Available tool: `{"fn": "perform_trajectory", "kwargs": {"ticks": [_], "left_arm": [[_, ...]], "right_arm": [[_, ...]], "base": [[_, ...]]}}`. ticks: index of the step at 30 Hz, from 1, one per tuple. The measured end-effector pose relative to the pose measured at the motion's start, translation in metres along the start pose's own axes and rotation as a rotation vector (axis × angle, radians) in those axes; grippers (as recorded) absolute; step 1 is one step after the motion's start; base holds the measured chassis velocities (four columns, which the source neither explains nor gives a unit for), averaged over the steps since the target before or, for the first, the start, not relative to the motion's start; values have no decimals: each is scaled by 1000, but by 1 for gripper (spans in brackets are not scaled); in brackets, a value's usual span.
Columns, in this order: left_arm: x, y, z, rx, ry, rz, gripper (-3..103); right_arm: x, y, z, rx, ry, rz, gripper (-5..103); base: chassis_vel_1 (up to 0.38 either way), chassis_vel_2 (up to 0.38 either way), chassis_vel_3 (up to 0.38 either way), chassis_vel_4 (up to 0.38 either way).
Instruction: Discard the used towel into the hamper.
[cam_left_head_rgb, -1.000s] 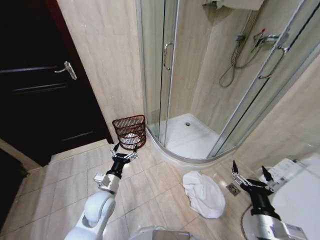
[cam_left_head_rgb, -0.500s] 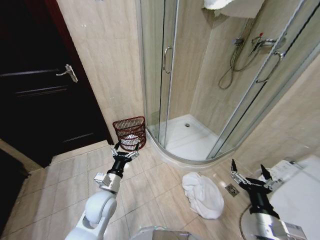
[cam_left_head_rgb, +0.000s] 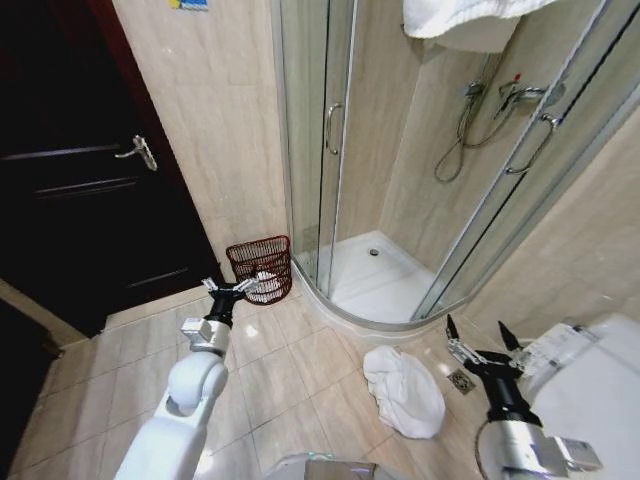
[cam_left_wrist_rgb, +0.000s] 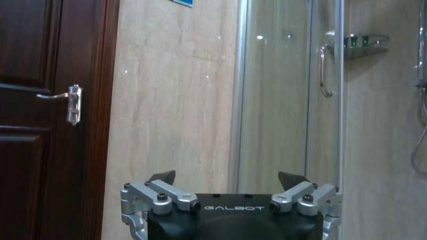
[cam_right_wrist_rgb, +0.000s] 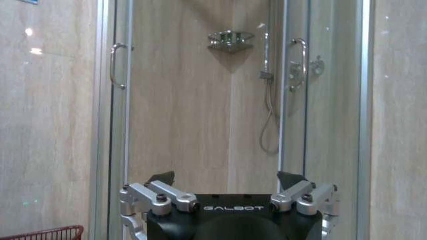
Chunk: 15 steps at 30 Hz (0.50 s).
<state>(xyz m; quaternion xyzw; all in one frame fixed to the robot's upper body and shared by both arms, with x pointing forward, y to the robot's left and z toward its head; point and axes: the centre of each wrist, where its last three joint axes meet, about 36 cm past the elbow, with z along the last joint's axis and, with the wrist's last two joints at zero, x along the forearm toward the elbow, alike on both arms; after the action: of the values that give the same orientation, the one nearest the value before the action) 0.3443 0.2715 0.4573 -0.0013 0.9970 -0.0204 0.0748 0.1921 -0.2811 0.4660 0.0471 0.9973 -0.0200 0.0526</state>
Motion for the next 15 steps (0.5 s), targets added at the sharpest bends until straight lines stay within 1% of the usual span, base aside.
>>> {"fn": "perform_trajectory", "kwargs": {"ticks": [6,15], "left_arm": [[5,10,0,0,6,13,100],[6,8,5,13,22,17,100]], "right_arm": [[0,2,3,10,-8,-1,100],[2,2,18,24,-14,5,100]], "base": [[0,0,0,0],[0,0,0,0]]}}
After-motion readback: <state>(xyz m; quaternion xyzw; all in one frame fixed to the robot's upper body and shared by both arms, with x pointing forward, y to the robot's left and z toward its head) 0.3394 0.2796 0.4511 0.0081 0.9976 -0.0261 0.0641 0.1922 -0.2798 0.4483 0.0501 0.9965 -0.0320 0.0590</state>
